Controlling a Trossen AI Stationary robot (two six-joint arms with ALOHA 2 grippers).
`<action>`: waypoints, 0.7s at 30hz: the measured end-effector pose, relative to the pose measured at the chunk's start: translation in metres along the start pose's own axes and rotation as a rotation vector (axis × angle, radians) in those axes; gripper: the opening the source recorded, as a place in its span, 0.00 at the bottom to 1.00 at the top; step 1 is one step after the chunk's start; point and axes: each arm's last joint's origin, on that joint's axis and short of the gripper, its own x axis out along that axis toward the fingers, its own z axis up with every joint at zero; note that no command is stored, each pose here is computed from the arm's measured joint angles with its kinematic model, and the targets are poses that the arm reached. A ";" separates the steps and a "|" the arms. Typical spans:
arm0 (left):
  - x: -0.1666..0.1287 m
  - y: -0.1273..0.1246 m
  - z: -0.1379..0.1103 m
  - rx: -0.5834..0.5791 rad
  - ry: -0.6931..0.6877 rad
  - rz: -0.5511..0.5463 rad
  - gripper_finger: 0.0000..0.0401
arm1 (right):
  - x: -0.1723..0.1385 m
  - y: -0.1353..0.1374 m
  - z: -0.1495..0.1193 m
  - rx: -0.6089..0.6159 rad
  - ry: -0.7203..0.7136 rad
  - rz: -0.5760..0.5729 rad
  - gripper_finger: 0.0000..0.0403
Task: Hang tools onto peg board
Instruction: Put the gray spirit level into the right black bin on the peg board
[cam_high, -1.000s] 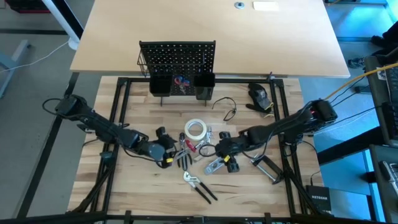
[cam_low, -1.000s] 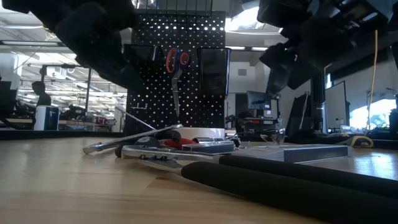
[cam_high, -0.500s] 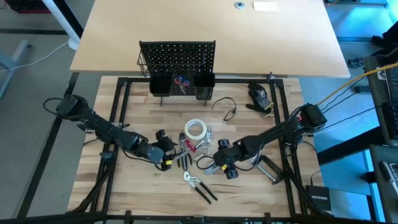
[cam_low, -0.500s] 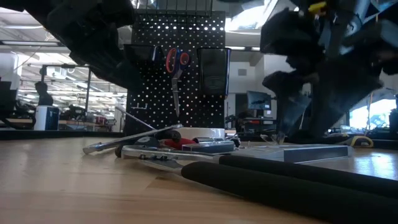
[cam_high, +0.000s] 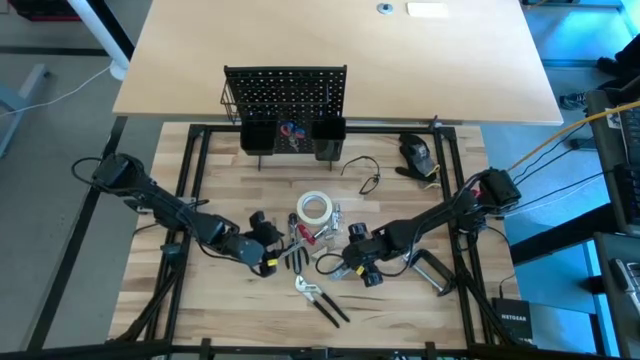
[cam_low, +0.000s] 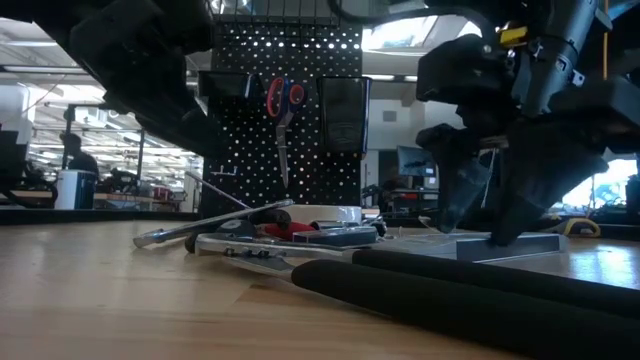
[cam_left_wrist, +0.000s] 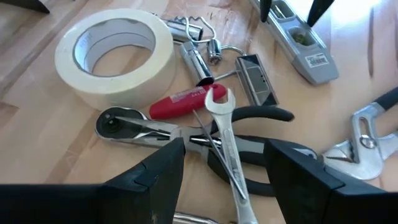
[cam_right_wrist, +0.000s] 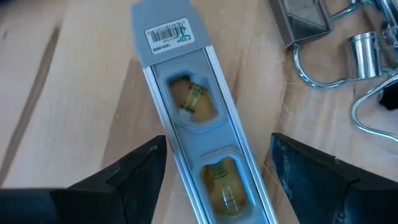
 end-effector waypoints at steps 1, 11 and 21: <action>0.000 -0.001 0.000 0.000 0.000 -0.002 0.52 | 0.000 0.000 0.000 -0.003 0.003 0.000 0.72; -0.001 -0.001 -0.001 -0.002 -0.008 0.010 0.52 | 0.019 0.003 -0.004 -0.047 0.048 0.045 0.70; -0.001 -0.001 0.000 -0.002 -0.009 0.011 0.52 | 0.018 0.002 -0.004 -0.051 0.042 0.032 0.48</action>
